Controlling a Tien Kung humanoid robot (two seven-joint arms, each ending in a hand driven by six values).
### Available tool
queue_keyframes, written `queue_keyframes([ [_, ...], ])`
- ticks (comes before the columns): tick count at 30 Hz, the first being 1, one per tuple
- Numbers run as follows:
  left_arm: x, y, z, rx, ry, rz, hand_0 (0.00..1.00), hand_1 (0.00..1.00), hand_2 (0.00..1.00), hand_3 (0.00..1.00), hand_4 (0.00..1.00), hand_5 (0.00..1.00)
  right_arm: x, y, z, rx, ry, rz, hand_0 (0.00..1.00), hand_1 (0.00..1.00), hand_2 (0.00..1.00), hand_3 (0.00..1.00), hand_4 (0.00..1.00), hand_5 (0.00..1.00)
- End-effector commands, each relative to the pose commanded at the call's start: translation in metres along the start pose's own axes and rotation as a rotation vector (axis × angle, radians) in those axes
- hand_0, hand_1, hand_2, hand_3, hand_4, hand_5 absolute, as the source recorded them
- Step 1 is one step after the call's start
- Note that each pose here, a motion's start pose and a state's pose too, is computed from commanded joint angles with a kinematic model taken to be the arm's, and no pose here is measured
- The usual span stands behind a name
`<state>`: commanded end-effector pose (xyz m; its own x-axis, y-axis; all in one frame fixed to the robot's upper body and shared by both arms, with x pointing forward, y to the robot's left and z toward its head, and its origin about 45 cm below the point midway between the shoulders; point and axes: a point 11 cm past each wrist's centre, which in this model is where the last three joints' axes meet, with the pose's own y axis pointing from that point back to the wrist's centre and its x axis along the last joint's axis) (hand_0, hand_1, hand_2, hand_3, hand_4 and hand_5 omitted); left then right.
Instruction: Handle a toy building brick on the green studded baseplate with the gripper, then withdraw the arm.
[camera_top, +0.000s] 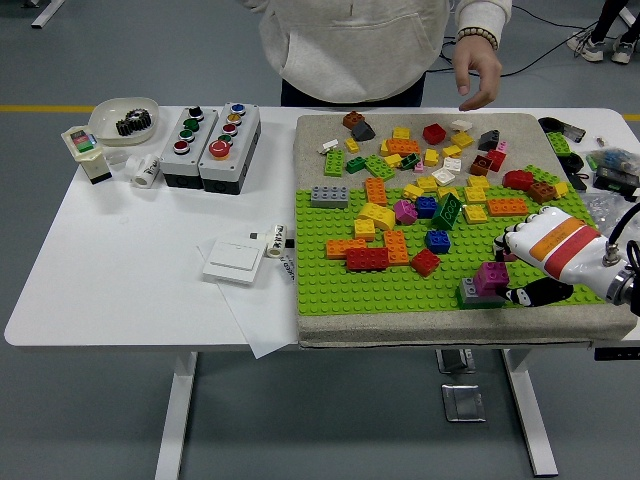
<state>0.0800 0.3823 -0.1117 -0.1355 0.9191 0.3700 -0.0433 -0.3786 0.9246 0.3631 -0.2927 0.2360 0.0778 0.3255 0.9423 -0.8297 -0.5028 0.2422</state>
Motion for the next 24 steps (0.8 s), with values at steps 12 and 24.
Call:
queue_keyframes([
  [12,-0.0001,0.0,-0.0004,0.001,0.0,0.0,0.596,0.691,0.656,0.549,0.564,0.613,-0.0011,-0.0004,0.0003,0.001,-0.002,-0.012,0.248,0.415,0.593,0.551,0.818,0.458],
  [24,-0.0001,-0.0001,-0.0018,0.004,-0.004,0.0,0.596,0.692,0.657,0.548,0.563,0.608,-0.0035,0.0002,0.0014,-0.006,-0.006,-0.026,0.265,0.433,0.638,0.581,0.85,0.469],
])
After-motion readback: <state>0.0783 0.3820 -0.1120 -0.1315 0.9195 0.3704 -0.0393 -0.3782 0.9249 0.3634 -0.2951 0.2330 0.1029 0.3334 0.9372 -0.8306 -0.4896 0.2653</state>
